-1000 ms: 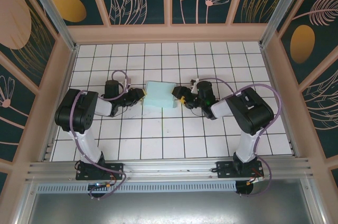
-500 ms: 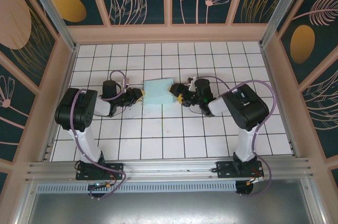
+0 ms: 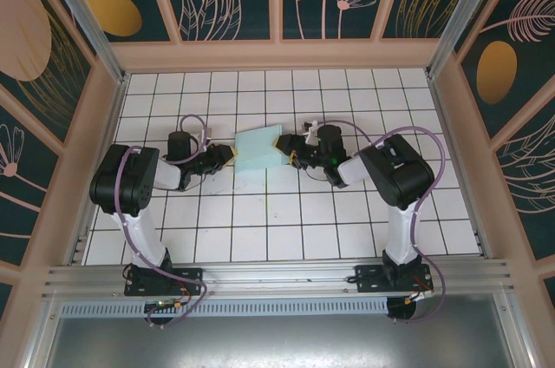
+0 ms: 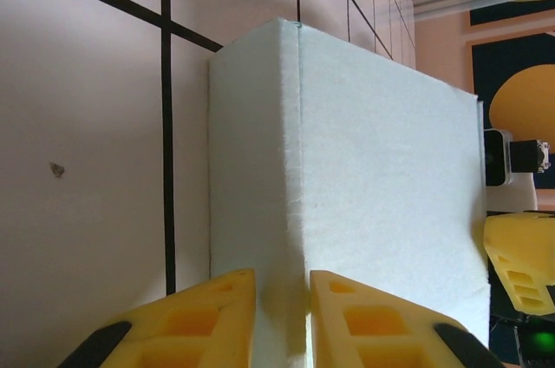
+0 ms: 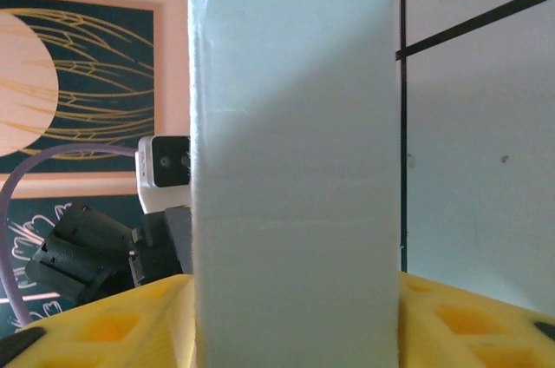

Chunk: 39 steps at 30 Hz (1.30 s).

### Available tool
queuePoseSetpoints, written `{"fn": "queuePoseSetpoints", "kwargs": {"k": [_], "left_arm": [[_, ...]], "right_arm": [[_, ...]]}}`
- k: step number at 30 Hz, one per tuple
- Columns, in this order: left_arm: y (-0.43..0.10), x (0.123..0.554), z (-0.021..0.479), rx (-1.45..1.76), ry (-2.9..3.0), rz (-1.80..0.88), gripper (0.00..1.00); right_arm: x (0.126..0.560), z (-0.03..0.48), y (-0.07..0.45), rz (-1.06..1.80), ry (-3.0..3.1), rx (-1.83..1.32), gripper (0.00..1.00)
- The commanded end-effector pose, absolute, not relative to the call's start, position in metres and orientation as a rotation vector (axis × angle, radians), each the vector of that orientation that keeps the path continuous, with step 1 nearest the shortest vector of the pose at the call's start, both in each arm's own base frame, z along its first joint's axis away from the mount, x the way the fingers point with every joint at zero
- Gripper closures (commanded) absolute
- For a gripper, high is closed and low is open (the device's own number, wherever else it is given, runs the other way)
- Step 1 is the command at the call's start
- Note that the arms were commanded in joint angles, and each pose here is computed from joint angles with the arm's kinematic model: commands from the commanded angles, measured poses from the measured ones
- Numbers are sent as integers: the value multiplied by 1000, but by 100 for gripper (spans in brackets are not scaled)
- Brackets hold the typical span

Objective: Fold the paper box

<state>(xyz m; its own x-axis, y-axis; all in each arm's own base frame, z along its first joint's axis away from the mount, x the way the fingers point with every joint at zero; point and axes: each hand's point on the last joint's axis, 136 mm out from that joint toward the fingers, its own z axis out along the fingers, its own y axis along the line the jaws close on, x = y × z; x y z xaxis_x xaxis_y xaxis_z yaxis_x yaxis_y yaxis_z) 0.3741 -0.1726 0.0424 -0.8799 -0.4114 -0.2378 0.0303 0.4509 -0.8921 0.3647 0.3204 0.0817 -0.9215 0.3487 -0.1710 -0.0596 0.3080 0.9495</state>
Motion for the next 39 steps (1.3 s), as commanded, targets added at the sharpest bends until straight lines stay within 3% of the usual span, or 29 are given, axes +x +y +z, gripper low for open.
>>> {"fn": "queuePoseSetpoints", "kwargs": {"k": [1, 4, 7, 11, 13, 19, 31, 39], "left_arm": [[-168, 370, 34, -333, 2336, -1369, 78], [-168, 370, 36, -330, 2332, -1363, 76], [-167, 371, 44, -313, 2312, -1352, 67], [-163, 376, 65, -230, 2258, -1275, 44], [-157, 378, 84, -166, 2208, -1186, 27], [-155, 376, 128, 26, 2084, -951, 4], [-202, 323, 247, 562, 1511, -276, 1], [-221, 312, 250, 822, 1368, 71, 1]], "right_arm": [[368, 98, 322, 1685, 2178, 239, 49], [366, 98, 320, 1679, 2185, 253, 56], [366, 99, 318, 1677, 2183, 263, 59], [364, 102, 316, 1674, 2178, 268, 59], [363, 105, 313, 1669, 2171, 276, 59], [357, 119, 299, 1640, 2150, 286, 59], [351, 164, 270, 1639, 2087, 273, 59], [345, 194, 249, 1658, 2024, 271, 58]]}}
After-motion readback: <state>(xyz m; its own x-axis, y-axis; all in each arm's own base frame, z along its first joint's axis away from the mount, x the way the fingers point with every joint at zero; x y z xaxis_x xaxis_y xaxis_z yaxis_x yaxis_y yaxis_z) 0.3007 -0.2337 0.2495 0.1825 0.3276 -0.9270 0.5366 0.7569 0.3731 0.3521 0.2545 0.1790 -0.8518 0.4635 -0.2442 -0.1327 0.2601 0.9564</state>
